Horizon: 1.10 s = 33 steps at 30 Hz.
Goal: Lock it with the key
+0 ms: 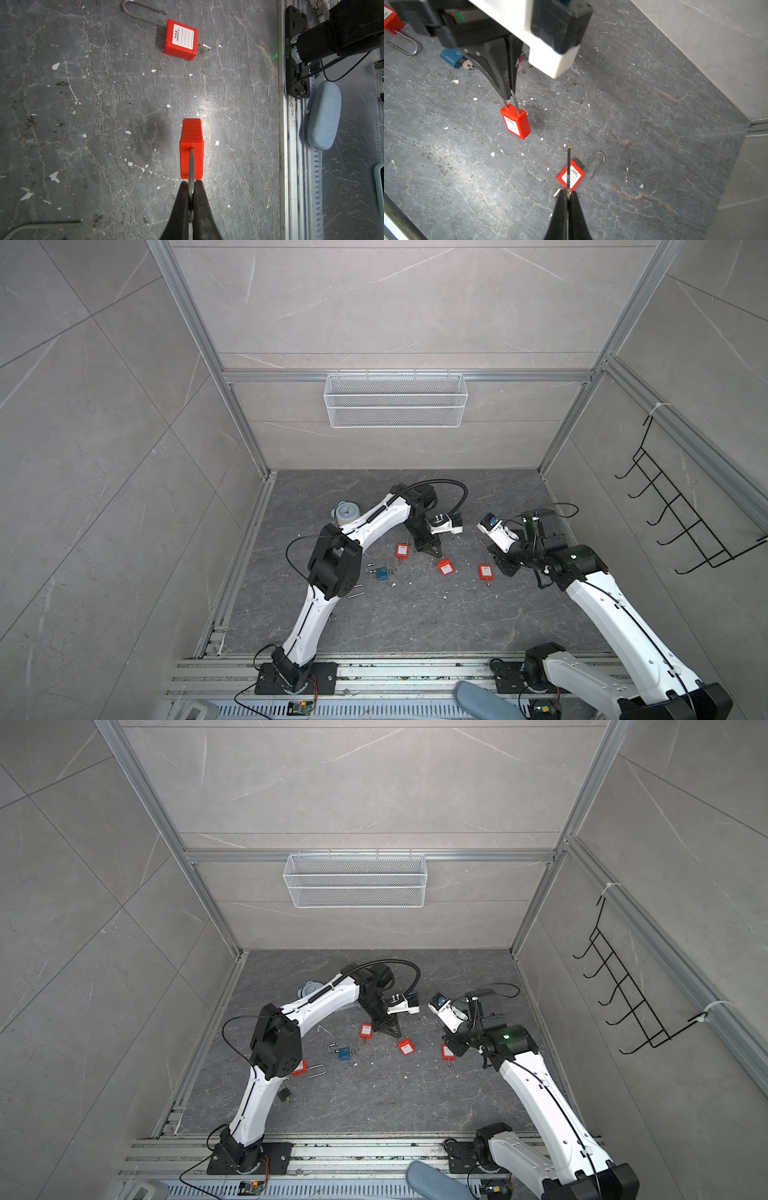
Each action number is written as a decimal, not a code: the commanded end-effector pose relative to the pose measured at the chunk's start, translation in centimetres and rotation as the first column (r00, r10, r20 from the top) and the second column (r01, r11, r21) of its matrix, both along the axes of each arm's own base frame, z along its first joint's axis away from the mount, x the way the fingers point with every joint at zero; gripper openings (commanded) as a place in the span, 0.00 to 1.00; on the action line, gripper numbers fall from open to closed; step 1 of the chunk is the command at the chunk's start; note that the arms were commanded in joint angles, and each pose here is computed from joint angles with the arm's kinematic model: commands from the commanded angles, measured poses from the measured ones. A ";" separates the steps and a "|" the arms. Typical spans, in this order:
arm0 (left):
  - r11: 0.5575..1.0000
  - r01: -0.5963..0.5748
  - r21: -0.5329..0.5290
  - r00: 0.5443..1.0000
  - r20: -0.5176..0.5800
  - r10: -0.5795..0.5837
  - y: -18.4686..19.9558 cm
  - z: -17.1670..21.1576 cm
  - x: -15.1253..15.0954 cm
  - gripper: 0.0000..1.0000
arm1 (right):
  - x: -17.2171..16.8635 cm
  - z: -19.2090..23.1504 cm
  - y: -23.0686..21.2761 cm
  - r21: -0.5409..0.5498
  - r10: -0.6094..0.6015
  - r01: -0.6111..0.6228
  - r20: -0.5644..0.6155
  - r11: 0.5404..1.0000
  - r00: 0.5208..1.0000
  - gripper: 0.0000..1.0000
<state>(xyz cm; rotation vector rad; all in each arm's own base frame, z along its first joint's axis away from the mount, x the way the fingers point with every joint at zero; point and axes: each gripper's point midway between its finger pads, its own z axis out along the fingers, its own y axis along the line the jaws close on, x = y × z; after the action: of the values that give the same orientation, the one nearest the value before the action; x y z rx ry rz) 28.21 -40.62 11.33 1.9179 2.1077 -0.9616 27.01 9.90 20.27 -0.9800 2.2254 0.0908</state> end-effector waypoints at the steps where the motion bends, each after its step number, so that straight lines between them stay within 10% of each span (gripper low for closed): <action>1: 0.999 0.011 0.044 0.998 -0.056 -0.009 -0.3 -0.6 -0.7 0.00 | -0.2 -0.1 0.5 0.039 0.001 -0.001 -0.014 0.999 1.000 0.00; 33: 0.973 -0.156 0.169 0.954 0.280 0.104 -3.6 -7.4 6.5 0.14 | 0.1 -2.0 1.2 0.100 -0.023 0.030 -0.073 0.995 0.997 0.00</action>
<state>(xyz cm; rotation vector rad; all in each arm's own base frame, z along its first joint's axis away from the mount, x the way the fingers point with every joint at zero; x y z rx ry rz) 33.10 -43.92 4.76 1.8659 2.2027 -0.5700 26.99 10.85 18.53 -0.9352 2.2658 0.1915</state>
